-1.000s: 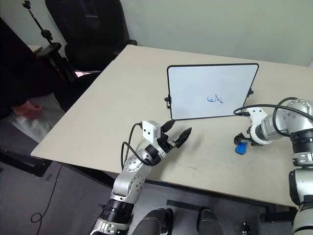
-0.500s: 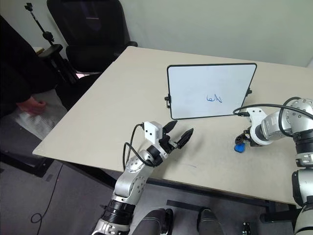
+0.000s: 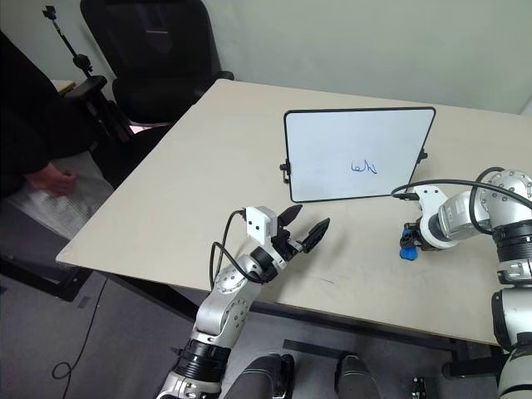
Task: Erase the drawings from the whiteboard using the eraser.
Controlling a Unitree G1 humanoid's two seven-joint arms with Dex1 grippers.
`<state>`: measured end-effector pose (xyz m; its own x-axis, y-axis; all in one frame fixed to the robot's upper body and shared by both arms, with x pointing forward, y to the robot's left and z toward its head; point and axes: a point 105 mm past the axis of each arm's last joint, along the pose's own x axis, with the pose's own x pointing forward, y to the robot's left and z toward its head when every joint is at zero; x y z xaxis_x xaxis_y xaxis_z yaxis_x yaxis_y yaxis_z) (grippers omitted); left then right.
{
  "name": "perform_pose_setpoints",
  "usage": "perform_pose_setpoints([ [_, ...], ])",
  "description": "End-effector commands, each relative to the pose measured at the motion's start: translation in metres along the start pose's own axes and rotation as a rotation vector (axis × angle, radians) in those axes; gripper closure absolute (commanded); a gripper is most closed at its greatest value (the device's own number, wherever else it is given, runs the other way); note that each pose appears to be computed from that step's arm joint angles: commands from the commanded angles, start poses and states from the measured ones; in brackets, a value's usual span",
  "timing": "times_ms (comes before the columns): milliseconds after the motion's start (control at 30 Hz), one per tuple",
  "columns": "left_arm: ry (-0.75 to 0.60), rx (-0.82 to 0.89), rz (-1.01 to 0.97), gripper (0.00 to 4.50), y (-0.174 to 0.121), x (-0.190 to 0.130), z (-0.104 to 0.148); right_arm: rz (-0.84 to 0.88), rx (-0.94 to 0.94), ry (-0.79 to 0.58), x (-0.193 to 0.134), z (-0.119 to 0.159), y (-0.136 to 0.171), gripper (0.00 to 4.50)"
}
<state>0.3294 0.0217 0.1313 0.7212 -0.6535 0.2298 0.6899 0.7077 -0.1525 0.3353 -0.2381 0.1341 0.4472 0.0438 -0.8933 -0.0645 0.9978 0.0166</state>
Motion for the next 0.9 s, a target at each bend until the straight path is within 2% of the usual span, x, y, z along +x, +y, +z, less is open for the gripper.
perform_pose_setpoints([
  [33, -0.039, 0.015, -0.015, 0.0, -0.005, 0.003, 0.009, -0.006, -0.014, -0.026, -0.007, 0.005, 0.001, 3.68],
  [133, -0.038, 0.015, -0.013, 0.0, -0.003, 0.002, 0.009, -0.006, -0.027, -0.042, -0.01, 0.007, 0.001, 4.41],
  [400, -0.037, 0.015, -0.011, 0.0, -0.001, 0.002, 0.01, 0.036, -0.068, -0.112, -0.022, 0.013, 0.01, 4.41],
  [533, -0.036, 0.016, -0.013, 0.0, 0.001, 0.002, 0.01, 0.154, -0.103, -0.419, -0.059, 0.052, 0.043, 4.41],
  [667, -0.035, 0.022, -0.011, 0.0, 0.005, 0.002, 0.012, 0.258, -0.056, -0.677, -0.078, 0.079, 0.069, 4.41],
  [900, -0.031, 0.047, -0.004, 0.0, 0.015, 0.001, 0.016, 0.317, 0.028, -0.806, -0.072, 0.1, 0.094, 4.41],
])
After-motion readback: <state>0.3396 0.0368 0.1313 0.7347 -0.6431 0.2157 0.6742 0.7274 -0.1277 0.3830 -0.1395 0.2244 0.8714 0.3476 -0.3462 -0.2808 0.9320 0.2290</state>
